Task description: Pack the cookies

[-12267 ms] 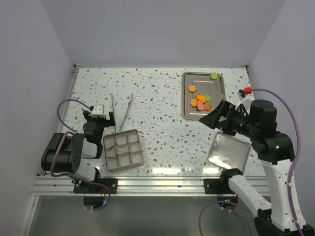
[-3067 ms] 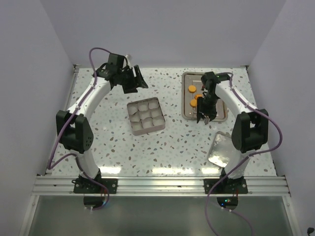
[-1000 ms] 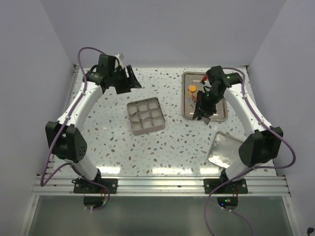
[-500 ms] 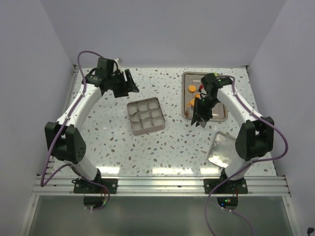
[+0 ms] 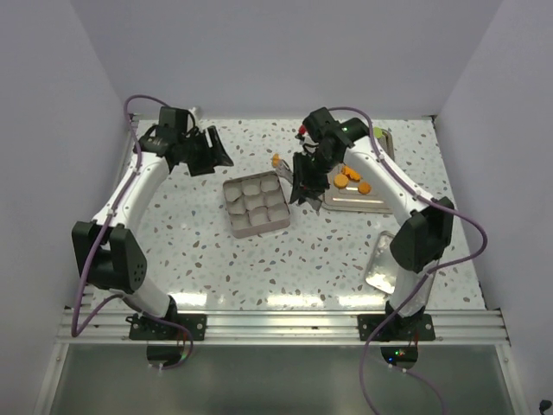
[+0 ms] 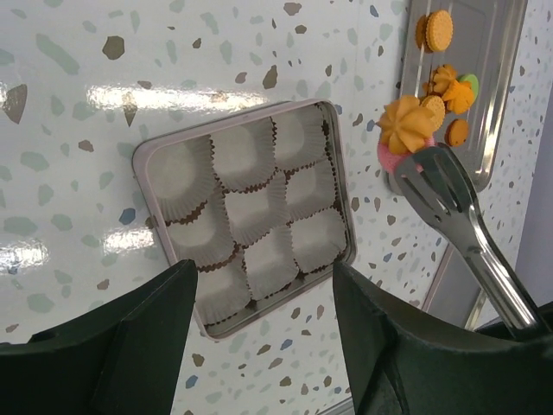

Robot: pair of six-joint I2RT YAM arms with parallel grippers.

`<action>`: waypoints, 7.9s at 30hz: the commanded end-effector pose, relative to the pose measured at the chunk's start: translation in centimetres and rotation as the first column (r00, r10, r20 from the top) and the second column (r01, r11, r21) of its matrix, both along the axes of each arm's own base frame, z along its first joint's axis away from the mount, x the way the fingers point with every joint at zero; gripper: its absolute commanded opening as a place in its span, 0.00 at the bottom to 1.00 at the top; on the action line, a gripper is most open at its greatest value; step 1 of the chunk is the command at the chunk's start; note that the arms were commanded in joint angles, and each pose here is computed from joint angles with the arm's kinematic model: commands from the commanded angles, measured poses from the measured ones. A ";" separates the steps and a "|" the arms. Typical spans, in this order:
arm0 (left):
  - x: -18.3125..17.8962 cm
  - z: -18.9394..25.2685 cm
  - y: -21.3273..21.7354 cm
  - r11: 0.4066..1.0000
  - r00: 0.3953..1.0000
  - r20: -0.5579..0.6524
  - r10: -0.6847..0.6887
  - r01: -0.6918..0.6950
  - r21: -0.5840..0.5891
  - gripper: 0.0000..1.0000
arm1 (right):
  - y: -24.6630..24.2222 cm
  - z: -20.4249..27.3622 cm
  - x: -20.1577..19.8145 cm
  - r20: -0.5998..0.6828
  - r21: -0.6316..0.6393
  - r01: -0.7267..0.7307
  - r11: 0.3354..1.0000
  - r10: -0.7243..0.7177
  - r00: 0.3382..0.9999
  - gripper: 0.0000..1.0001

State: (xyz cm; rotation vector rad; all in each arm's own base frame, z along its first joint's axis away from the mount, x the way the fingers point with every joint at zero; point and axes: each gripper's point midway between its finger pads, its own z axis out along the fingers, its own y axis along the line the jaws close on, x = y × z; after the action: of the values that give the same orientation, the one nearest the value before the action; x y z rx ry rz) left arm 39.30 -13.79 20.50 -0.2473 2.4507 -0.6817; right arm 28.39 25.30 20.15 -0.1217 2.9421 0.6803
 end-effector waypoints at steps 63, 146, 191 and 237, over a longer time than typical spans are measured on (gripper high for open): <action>-2.2 2.4 4.9 0.997 0.994 0.083 0.071 -0.071 -0.008 0.70 | -1.8 1.8 3.1 0.066 -0.080 0.054 0.995 -0.049 0.997 0.39; -1.3 -1.2 9.2 0.977 0.978 0.099 0.186 -0.195 0.091 0.97 | -13.6 -9.8 4.2 -0.186 -0.380 0.182 0.907 -0.267 0.946 0.49; -1.5 -0.2 7.3 0.988 0.976 0.155 0.152 -0.151 -0.018 0.96 | 3.9 -0.3 -1.9 -0.061 -0.014 -0.030 0.999 0.029 0.998 0.27; -1.3 -0.4 7.3 0.988 0.977 0.153 0.152 -0.151 -0.016 0.96 | -7.4 -0.6 5.3 0.023 -0.175 0.175 0.969 -0.174 0.984 0.50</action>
State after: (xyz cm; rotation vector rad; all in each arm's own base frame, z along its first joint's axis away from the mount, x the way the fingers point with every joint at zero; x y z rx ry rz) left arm 37.35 -6.30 19.08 -0.3899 2.3056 -0.5984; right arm 33.56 20.70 18.26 0.1234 2.9718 0.4707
